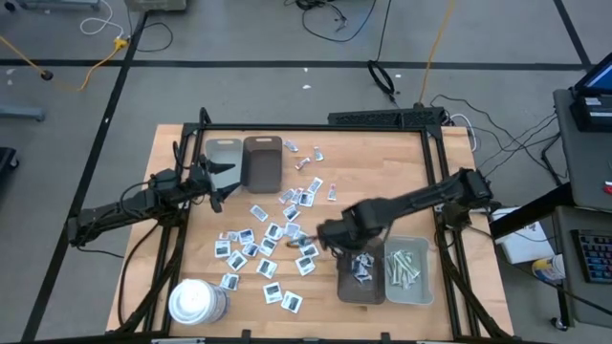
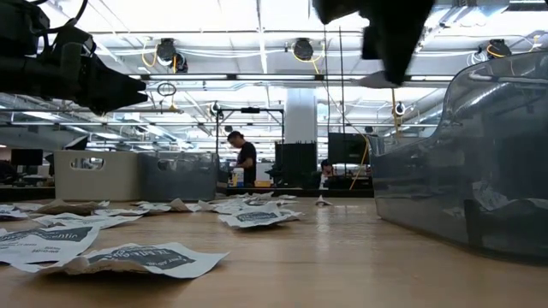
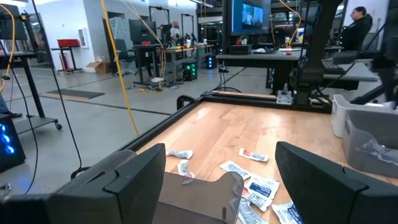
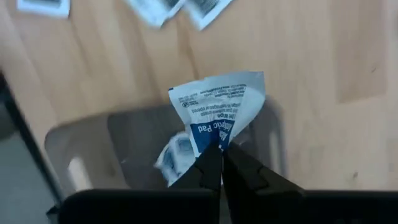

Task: Pick & Place First Aid Supplies
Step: Put the white alcohol pad into the bottom black bin

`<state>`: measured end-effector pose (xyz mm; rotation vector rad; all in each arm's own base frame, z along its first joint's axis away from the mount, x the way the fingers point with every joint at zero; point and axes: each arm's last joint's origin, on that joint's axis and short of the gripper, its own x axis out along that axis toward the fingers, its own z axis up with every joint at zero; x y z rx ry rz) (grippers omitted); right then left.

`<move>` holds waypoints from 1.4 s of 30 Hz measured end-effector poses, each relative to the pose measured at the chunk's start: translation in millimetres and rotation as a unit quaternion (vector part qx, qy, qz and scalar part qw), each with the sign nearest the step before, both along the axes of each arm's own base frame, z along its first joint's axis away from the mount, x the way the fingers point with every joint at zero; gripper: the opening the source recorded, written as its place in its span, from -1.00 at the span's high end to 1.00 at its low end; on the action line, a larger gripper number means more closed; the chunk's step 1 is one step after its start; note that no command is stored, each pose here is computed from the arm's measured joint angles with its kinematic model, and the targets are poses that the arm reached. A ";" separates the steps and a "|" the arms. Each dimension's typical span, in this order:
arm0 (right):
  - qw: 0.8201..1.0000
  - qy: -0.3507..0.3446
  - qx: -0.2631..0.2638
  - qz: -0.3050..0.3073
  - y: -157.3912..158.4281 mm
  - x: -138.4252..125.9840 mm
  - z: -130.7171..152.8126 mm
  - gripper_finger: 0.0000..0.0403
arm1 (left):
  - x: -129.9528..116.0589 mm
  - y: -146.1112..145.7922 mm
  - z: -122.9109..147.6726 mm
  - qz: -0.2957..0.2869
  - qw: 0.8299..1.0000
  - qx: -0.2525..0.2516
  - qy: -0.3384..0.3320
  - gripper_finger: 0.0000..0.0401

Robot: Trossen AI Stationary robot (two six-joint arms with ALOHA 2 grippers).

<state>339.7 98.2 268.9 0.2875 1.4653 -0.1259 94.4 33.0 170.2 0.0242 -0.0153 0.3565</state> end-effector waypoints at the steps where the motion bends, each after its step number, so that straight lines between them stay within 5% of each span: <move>1: 1.000 0.002 0.000 0.004 6.0 -5.4 -0.6 1.00 | 0.0 0.0 0.0 0.000 1.000 0.000 0.000 -0.52; 15: 0.999 0.024 0.014 0.017 46.3 -62.4 -19.2 1.00 | 0.0 0.0 0.0 0.000 1.000 0.000 0.000 -0.52; 24: 0.999 -0.003 0.020 0.041 48.1 -61.6 -21.1 1.00 | 0.0 0.0 0.0 0.000 1.000 0.000 0.000 -0.52; 42: 0.995 -0.066 0.025 0.077 43.4 -65.1 -89.8 0.87 | 0.0 0.0 0.0 0.000 1.000 0.000 0.000 -0.52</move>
